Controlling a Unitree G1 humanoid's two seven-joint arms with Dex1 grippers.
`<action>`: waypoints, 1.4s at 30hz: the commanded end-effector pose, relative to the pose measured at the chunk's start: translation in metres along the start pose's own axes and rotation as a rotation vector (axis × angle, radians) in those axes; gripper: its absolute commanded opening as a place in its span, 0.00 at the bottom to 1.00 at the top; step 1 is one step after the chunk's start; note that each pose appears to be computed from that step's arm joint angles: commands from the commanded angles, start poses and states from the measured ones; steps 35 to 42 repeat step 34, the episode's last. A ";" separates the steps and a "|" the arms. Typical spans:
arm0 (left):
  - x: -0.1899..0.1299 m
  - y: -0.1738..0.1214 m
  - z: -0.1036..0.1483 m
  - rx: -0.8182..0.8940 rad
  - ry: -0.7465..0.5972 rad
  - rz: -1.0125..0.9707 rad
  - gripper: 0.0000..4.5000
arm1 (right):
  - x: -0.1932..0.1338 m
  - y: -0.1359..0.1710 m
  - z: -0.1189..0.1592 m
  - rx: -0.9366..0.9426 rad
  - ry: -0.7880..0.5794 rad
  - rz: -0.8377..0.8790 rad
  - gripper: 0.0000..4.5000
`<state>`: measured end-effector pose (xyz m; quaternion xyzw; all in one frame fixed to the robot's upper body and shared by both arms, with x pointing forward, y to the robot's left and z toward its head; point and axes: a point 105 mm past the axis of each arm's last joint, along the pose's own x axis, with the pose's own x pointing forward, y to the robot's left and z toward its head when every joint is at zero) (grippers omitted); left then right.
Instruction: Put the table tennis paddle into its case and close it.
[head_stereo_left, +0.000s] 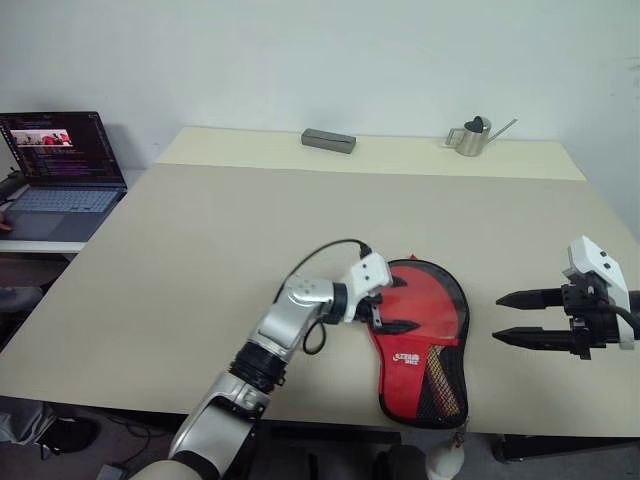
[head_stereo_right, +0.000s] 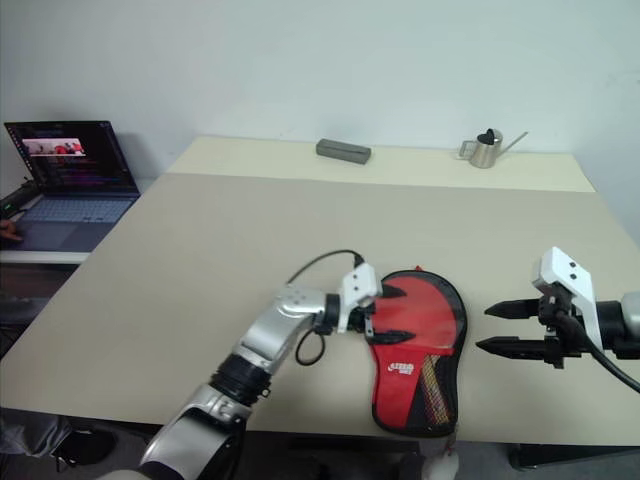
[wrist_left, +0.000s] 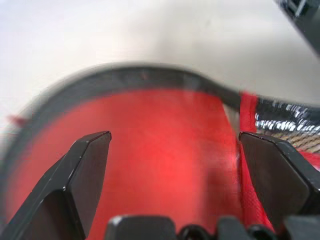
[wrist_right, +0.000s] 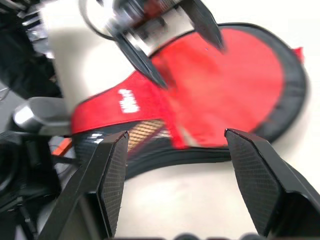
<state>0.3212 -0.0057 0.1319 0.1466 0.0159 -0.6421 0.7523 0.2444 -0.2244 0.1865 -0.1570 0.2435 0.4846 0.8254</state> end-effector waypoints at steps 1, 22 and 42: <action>-0.023 0.000 0.045 0.051 -0.105 -0.015 1.00 | -0.004 -0.013 0.007 -0.052 -0.021 -0.040 0.73; -0.144 0.008 0.048 0.001 0.000 0.309 1.00 | -0.022 -0.099 0.016 -0.025 -0.235 -0.286 0.73; -0.128 0.013 0.044 0.020 0.001 0.277 1.00 | -0.020 -0.086 0.017 -0.020 -0.211 -0.252 0.73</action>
